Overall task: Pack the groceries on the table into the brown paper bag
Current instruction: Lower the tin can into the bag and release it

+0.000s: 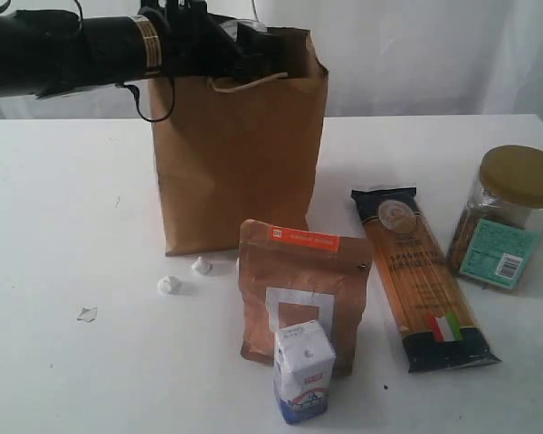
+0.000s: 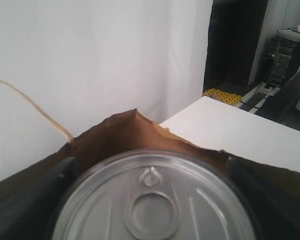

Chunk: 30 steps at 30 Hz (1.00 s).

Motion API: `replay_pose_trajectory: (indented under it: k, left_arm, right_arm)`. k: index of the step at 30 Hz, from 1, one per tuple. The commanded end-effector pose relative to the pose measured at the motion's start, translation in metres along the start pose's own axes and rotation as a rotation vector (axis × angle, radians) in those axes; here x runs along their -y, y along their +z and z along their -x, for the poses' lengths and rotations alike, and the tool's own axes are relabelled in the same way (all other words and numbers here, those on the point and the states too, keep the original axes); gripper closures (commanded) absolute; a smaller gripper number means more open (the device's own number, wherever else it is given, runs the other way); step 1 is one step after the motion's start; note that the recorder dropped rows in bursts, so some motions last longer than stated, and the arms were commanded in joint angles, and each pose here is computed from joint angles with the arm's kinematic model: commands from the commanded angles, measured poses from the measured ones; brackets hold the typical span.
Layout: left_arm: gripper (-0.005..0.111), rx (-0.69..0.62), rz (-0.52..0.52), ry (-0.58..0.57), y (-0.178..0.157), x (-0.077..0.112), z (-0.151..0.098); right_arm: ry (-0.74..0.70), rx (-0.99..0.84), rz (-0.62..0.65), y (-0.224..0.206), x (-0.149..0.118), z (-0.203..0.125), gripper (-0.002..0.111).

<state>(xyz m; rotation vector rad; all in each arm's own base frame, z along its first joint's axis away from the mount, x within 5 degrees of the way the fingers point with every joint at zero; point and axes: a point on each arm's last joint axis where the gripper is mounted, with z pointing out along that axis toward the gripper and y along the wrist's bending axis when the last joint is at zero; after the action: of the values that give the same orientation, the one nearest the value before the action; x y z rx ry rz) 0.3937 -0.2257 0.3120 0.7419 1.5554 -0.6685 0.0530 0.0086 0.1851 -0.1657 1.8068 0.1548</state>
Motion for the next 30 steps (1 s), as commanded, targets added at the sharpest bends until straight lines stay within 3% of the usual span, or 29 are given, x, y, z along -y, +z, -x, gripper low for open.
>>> replay_pose_trajectory:
  k: [1,5,7,26,30]
  left_arm:
    - [0.089,0.057,-0.040,0.032,0.000,0.008,0.019]
    - [0.054,0.063,0.004,-0.006,0.000,0.003,0.029]
    - [0.042,0.056,0.025,-0.017,0.000,0.001,0.031]
    - [0.040,0.003,0.005,-0.020,0.000,0.006,0.028]
    - [0.023,-0.031,0.034,0.026,0.003,0.011,0.026]
  right_arm:
    - [-0.001,-0.002,0.000,0.001,0.000,-0.002,0.108]
    - [-0.001,-0.002,0.000,0.001,0.000,-0.002,0.108]
    - [-0.001,-0.002,0.000,0.001,0.000,-0.002,0.108]
    - [-0.001,-0.002,0.000,0.001,0.000,-0.002,0.108]
    - [-0.001,-0.002,0.000,0.001,0.000,-0.002,0.108]
